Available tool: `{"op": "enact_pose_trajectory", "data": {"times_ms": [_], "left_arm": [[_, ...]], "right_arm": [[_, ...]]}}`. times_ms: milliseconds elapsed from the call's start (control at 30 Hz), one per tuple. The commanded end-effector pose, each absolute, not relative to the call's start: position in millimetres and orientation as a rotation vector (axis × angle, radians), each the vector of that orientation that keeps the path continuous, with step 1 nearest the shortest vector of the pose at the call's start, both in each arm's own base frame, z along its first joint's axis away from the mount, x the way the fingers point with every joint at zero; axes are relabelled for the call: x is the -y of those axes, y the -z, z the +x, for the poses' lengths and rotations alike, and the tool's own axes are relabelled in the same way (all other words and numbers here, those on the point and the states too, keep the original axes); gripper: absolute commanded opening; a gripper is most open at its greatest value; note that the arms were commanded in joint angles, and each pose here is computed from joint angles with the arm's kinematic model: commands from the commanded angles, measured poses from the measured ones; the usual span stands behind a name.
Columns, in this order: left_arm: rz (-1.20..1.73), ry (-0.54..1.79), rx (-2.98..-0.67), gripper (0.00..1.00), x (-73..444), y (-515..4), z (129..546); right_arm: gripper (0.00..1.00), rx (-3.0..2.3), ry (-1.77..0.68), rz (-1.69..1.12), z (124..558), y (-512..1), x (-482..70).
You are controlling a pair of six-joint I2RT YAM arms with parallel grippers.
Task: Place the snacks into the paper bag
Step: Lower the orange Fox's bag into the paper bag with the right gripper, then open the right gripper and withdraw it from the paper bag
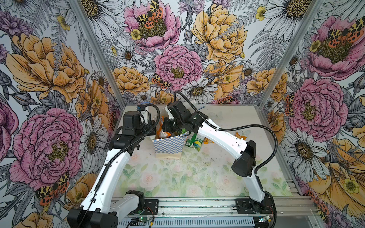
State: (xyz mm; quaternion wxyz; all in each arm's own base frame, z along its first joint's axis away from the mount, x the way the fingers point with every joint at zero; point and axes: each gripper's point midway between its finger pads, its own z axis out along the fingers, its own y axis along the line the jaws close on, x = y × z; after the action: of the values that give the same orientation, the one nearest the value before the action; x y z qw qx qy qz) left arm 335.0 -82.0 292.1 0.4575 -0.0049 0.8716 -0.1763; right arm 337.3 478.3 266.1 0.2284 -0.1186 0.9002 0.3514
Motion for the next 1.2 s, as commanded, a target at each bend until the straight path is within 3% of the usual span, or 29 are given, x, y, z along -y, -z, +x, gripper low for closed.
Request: {"op": "enact_pose_trajectory", "data": {"times_ms": [0, 400, 600, 700, 900, 1167], "left_arm": [[0.028, 0.468, -2.025, 0.0, 87.5, -323.8, 336.5], [0.032, 0.47, -2.028, 0.0, 88.3, -322.9, 336.9], [0.023, 0.459, -2.032, 0.0, 86.4, -321.1, 337.6], [0.012, 0.451, -2.036, 0.0, 84.2, -319.4, 338.7], [-0.02, 0.442, -2.04, 0.0, 76.7, -318.2, 340.6], [-0.037, 0.411, -2.054, 0.0, 70.9, -313.9, 343.1]], "right_arm": [[0.0, -2.42, -0.975, -0.3, 350.7, -276.4, -484.6], [0.01, -2.412, -1.012, -0.329, 354.2, -270.4, -502.6], [0.35, -2.333, -1.023, -0.339, 351.6, -309.1, -489.4], [0.44, -2.295, -1.01, -0.341, 349.9, -328.4, -478.3], [0.57, -2.217, -0.977, -0.338, 347.7, -371.0, -446.2], [0.59, -2.096, -0.911, -0.36, 340.3, -424.2, -385.4]]}}
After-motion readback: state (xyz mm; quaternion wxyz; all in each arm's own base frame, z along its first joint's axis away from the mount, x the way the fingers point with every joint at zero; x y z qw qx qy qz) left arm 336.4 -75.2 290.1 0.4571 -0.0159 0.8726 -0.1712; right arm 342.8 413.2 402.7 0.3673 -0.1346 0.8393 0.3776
